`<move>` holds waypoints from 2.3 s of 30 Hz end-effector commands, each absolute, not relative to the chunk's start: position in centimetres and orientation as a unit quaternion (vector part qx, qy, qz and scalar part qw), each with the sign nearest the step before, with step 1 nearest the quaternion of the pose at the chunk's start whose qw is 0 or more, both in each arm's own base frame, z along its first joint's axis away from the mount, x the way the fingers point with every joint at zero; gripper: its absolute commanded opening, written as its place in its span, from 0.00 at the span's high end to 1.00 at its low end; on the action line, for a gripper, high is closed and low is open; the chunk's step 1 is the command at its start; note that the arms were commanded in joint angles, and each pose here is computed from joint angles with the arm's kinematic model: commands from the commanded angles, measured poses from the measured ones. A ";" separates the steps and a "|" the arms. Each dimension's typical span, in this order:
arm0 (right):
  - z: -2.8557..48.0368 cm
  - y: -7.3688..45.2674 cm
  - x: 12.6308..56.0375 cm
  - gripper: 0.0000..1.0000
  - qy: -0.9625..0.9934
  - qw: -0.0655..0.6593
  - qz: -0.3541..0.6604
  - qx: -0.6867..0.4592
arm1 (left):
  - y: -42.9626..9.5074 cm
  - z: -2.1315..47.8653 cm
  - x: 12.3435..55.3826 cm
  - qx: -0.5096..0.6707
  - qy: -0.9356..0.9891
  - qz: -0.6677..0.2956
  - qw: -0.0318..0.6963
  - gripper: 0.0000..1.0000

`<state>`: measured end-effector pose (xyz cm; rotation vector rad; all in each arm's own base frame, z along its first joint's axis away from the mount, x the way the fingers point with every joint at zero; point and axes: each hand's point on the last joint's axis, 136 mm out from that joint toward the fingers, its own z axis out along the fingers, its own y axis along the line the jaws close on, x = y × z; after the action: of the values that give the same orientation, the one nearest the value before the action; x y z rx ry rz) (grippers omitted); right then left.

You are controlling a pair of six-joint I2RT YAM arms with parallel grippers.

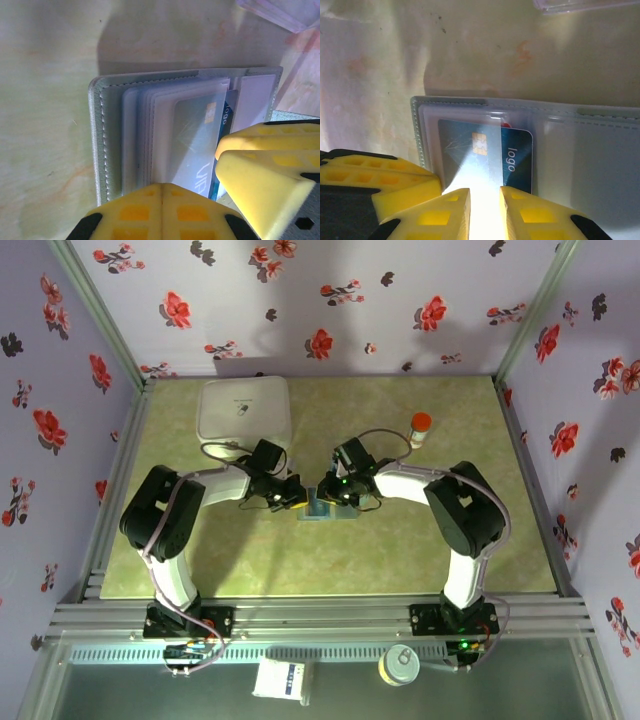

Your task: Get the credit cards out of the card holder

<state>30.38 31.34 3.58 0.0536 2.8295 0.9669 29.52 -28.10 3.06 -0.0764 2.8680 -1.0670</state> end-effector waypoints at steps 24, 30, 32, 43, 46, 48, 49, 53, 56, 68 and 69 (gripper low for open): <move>5.7 29.5 29.9 0.75 0.948 0.108 0.300 0.012 | -27.9 5.6 29.6 -0.011 0.932 -0.359 0.056 1.00; 4.8 29.5 29.7 0.75 0.948 0.094 0.304 0.019 | -28.9 5.4 29.1 0.002 0.933 -0.357 0.047 1.00; 4.5 29.4 29.6 0.74 0.948 0.089 0.303 0.022 | -29.0 5.0 29.0 0.002 0.934 -0.354 0.043 1.00; 3.2 28.9 29.5 0.73 0.947 0.077 0.309 0.036 | -29.7 4.0 28.6 0.016 0.936 -0.350 0.029 1.00; 2.8 29.0 29.5 0.73 0.945 0.071 0.317 0.040 | -29.5 3.7 28.8 0.014 0.940 -0.340 0.028 1.00; 2.7 29.1 29.5 0.73 0.943 0.068 0.323 0.041 | -29.2 3.4 28.7 0.017 0.944 -0.327 0.028 1.00; 2.6 29.2 29.5 0.73 0.942 0.068 0.325 0.042 | -28.9 3.2 28.6 0.019 0.948 -0.318 0.027 1.00; 2.2 29.4 29.6 0.73 0.940 0.062 0.333 0.045 | -28.0 2.4 28.5 0.022 0.957 -0.289 0.025 1.00; 2.0 29.4 29.6 0.73 0.938 0.059 0.338 0.047 | -27.9 1.9 28.4 0.021 0.959 -0.283 0.020 1.00; 4.3 30.3 30.1 0.78 0.920 0.076 0.382 0.042 | -27.7 1.3 28.2 0.021 0.961 -0.275 0.012 1.00; 4.4 30.3 30.1 0.78 0.919 0.077 0.384 0.041 | -27.7 1.3 28.1 0.021 0.961 -0.275 0.011 1.00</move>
<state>29.85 29.76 2.86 0.1377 2.8032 1.0818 29.03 -28.45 2.97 0.0568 2.9253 -0.9442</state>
